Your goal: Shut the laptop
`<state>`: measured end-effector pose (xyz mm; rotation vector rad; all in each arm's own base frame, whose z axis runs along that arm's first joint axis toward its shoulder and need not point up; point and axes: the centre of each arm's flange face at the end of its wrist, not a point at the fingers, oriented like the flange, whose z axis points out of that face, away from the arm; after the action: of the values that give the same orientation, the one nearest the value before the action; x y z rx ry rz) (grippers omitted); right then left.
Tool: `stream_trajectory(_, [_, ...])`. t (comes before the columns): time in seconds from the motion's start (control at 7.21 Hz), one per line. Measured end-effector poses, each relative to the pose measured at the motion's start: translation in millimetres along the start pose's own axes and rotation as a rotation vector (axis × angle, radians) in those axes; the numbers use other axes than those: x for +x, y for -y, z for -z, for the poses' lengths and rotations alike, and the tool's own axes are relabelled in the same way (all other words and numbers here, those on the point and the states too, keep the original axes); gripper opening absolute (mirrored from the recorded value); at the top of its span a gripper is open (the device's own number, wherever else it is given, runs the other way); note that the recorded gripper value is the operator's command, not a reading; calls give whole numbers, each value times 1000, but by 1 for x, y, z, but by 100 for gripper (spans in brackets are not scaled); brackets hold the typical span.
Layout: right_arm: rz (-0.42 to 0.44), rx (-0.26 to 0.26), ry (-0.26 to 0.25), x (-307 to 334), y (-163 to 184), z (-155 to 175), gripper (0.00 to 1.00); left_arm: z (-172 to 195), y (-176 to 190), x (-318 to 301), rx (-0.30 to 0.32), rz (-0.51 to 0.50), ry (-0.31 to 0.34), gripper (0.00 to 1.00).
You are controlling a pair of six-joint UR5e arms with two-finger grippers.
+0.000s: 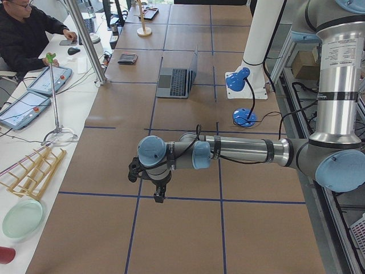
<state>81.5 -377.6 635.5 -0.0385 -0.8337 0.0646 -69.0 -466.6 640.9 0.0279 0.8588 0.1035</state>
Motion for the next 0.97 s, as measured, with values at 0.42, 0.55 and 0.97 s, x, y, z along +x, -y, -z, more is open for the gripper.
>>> stream_trajectory(0.42, [6,3,2,-2,0,2,100,0,0,0,-1,-1,1,100])
stream_trajectory(0.55, [10,9,3,-5,1,4,100,0,0,0,1,-3,-1,100])
stream_trajectory(0.97, [32,36,8,-21,3,18,100,17,11,19,32,-26,-1,100])
